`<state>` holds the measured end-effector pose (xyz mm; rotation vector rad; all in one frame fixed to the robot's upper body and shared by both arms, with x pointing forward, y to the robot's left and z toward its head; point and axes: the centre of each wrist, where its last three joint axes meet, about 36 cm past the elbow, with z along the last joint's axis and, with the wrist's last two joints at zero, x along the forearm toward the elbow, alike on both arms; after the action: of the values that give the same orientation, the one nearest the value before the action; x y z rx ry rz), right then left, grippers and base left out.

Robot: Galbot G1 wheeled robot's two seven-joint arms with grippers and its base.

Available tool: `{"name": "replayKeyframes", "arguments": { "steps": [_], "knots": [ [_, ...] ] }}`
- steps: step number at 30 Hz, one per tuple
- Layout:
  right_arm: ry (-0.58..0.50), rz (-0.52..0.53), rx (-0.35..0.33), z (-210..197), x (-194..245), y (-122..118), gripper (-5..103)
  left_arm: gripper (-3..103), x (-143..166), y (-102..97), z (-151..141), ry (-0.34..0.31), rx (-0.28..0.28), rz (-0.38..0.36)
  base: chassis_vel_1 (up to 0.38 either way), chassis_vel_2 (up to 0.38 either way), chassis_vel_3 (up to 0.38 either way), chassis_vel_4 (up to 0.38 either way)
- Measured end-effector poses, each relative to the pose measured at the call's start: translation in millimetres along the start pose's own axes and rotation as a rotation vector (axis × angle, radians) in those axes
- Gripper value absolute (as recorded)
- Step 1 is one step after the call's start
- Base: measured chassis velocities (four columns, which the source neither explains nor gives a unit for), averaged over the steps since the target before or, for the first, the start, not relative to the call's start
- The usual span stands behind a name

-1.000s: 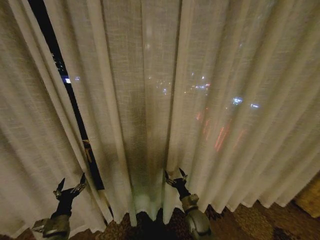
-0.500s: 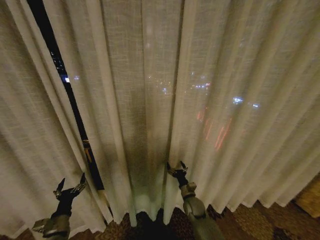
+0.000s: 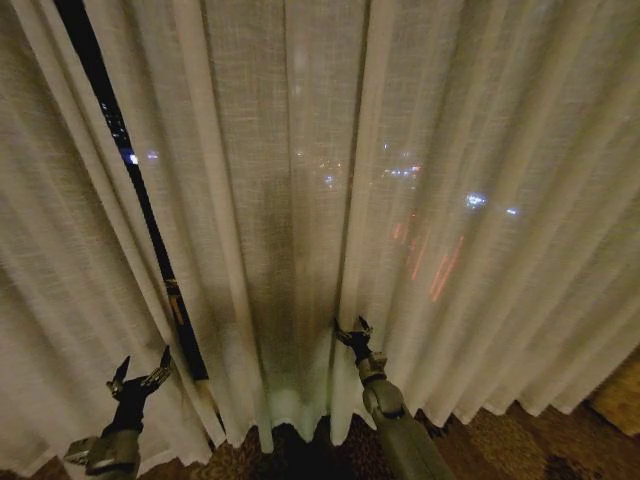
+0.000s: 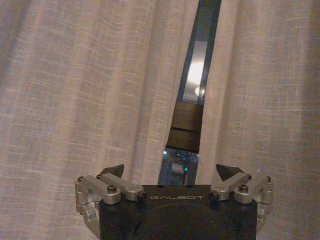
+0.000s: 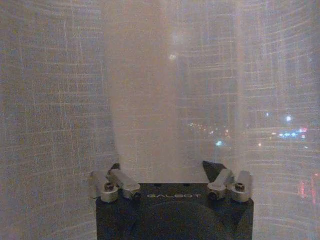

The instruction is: Open the curtains by pulling them apart, changing their state from closed to fully open.

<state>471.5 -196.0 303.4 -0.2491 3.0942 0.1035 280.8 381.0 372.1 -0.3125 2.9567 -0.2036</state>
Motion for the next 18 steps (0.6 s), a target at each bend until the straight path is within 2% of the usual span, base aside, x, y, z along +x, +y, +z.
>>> {"name": "replayKeyframes", "arguments": {
  "steps": [2, 3, 5, 7, 10, 11, 14, 15, 18],
  "knots": [
    [-0.003, 0.0, 0.002, -0.7, 1.9, -1.2, 73, 100, 0.0, 0.0, 0.0, 0.0, 0.0, 0.0, 0.0, 0.0, 0.0, 0.0],
    [-0.003, 0.0, 0.002, -0.7, 1.9, -1.2, 73, 100, 0.0, 0.0, 0.0, 0.0, 0.0, 0.0, 0.0, 0.0, 0.0, 0.0],
    [-0.008, -0.001, 0.002, -2.5, 4.1, -2.6, 62, 100, 0.0, 0.0, 0.0, 0.0, 0.0, 0.0, 0.0, 0.0, 0.0, 0.0],
    [-0.01, -0.001, 0.003, -3.4, 4.9, -3.4, 62, 100, 0.0, 0.0, 0.0, 0.0, 0.0, 0.0, 0.0, 0.0, 0.0, 0.0],
    [-0.015, -0.005, 0.006, -5.7, 7.4, -4.7, 46, 100, 0.0, 0.0, 0.0, 0.0, 0.0, 0.0, 0.0, 0.0, 0.0, 0.0],
    [-0.015, -0.005, 0.006, -5.7, 7.4, -4.7, 46, 100, 0.0, 0.0, 0.0, 0.0, 0.0, 0.0, 0.0, 0.0, 0.0, 0.0],
    [-0.019, -0.009, 0.005, -6.9, 8.7, -3.9, 29, 100, 0.0, 0.0, 0.0, 0.0, 0.0, 0.0, 0.0, 0.0, 0.0, 0.0],
    [-0.02, -0.013, 0.004, -7.0, 9.2, -3.5, 29, 100, 0.0, 0.0, 0.0, 0.0, 0.0, 0.0, 0.0, 0.0, 0.0, 0.0],
    [-0.019, -0.018, 0.003, -6.6, 9.7, -3.0, 19, 100, 0.0, 0.0, 0.0, 0.0, 0.0, 0.0, 0.0, 0.0, 0.0, 0.0]
  ]
}}
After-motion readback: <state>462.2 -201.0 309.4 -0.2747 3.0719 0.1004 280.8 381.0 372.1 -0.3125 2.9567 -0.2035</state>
